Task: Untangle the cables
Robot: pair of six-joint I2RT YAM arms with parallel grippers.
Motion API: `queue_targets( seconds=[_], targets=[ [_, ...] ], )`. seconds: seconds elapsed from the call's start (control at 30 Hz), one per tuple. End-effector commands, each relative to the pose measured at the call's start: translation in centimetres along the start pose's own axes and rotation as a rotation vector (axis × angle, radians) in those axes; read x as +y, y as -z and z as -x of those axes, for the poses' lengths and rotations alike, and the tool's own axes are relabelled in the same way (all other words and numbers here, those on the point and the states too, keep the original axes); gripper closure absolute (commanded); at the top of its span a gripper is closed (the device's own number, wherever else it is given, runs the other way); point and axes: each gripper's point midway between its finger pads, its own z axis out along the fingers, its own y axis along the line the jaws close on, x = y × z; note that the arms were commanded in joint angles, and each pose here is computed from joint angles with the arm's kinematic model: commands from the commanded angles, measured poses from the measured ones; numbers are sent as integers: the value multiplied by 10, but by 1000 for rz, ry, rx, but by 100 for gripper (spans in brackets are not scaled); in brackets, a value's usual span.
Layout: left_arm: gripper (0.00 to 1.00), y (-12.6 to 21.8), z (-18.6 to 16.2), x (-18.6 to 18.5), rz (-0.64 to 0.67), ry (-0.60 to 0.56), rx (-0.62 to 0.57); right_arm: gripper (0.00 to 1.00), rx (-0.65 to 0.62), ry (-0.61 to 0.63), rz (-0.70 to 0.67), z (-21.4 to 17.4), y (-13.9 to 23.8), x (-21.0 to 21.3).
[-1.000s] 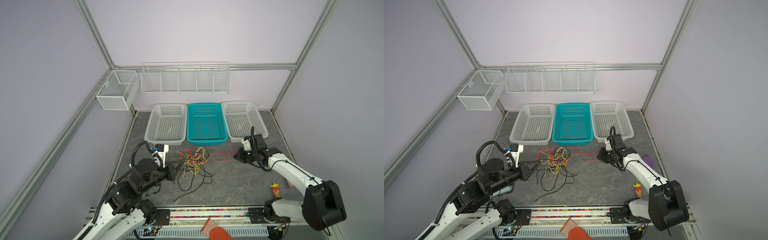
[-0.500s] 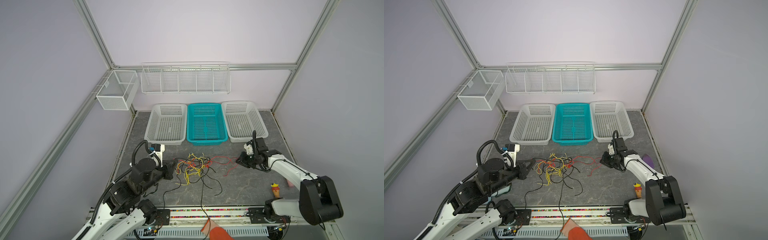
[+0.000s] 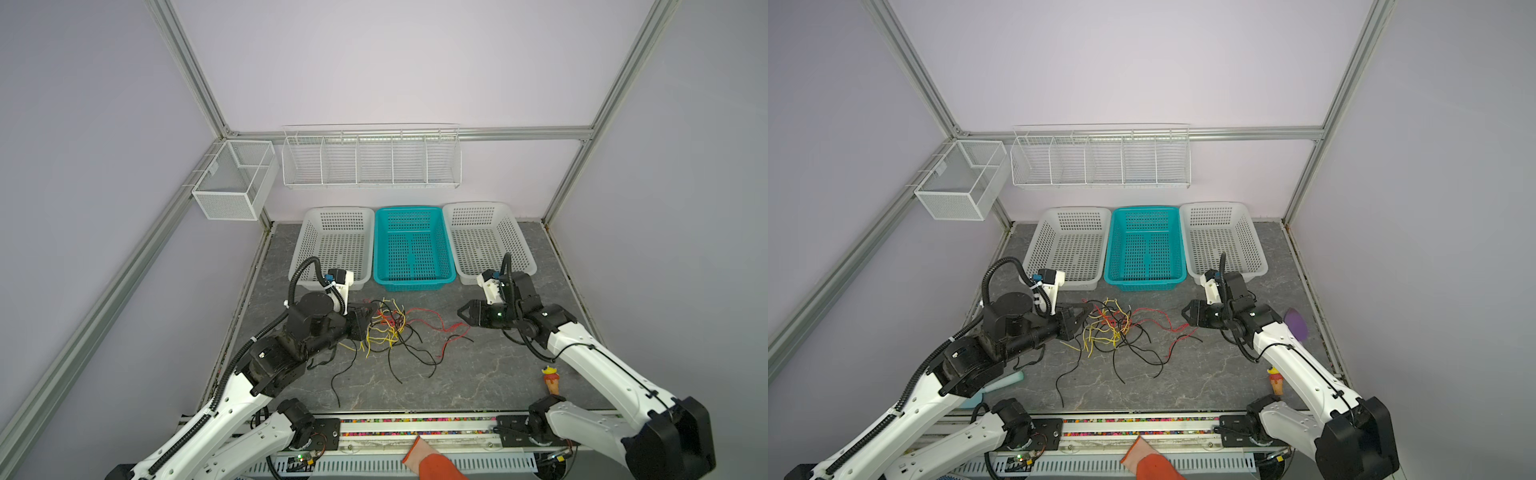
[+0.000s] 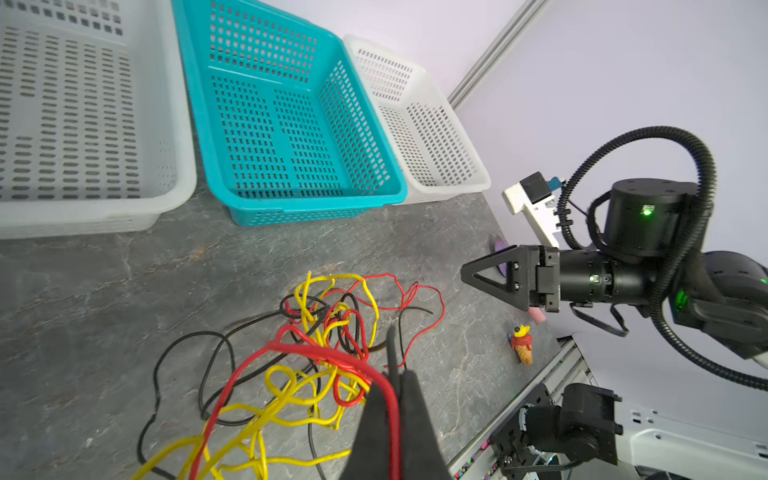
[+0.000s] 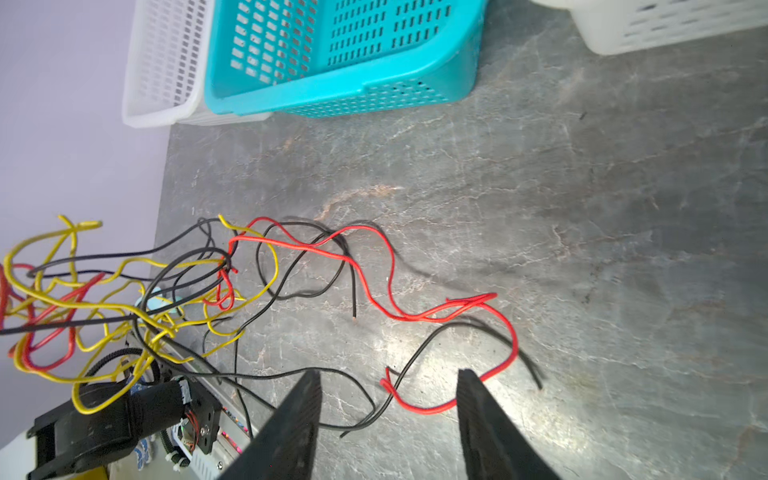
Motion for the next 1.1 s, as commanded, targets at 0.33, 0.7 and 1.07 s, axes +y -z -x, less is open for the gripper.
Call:
queue_targets(
  seconds=[0.33, 0.7, 1.07],
  targets=[
    [100, 19, 27, -49, -205, -81, -59, 41, -34, 336, 7, 19, -50, 65],
    [100, 18, 19, -50, -224, -94, -27, 42, -130, 516, -22, 26, -80, 86],
    [100, 20, 12, -44, -202, -107, -7, 86, -167, 558, -38, 28, -84, 88]
  ],
)
